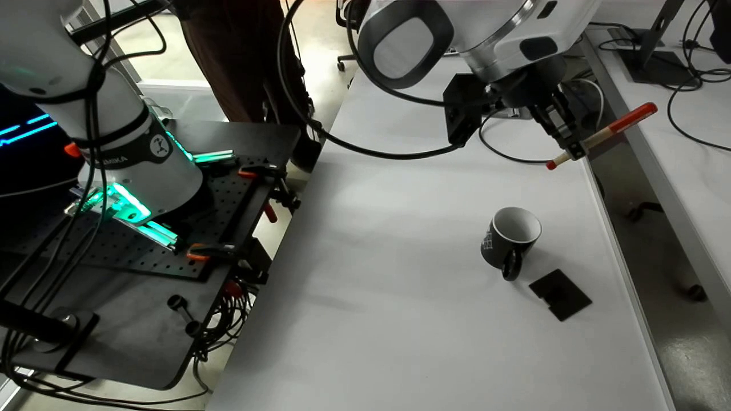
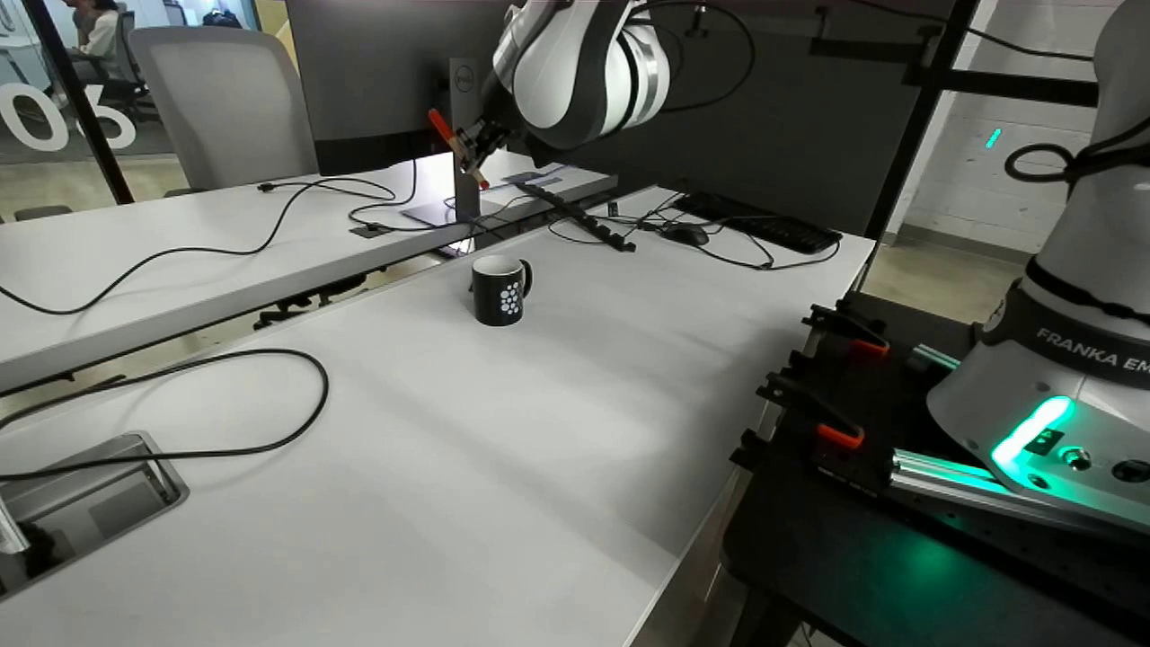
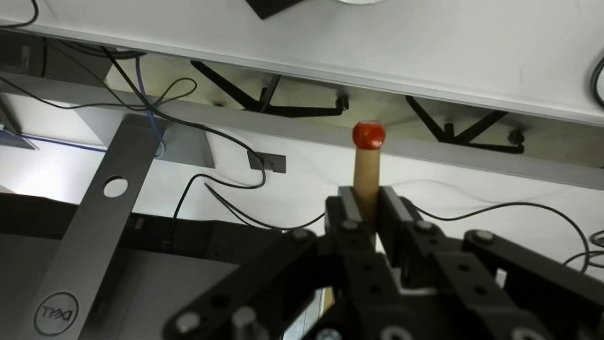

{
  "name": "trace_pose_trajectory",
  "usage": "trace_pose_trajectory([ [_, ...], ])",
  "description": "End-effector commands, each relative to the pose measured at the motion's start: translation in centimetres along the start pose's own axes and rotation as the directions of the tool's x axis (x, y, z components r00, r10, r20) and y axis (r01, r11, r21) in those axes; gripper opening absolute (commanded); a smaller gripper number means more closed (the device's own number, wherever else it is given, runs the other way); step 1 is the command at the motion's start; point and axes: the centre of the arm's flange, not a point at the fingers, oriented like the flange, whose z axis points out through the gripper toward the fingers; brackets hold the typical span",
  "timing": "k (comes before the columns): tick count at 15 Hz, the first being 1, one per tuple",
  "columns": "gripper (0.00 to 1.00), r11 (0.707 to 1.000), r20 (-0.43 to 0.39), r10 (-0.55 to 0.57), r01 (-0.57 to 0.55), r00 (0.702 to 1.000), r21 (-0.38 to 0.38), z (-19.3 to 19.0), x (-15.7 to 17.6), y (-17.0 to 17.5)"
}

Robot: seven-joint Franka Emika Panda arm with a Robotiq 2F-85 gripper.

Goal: Pick up the pen from the table and put it in the black cup.

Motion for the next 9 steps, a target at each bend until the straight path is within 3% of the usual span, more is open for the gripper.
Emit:
trace_pose_trajectory([
  [1,0.04,1.0,-0.056,0.03,-0.03,0.998,0.004,1.9,-0.7,-0.1],
  [9,0.04,0.995,-0.063,0.094,-0.093,0.994,0.023,5.1,-1.0,-0.6],
])
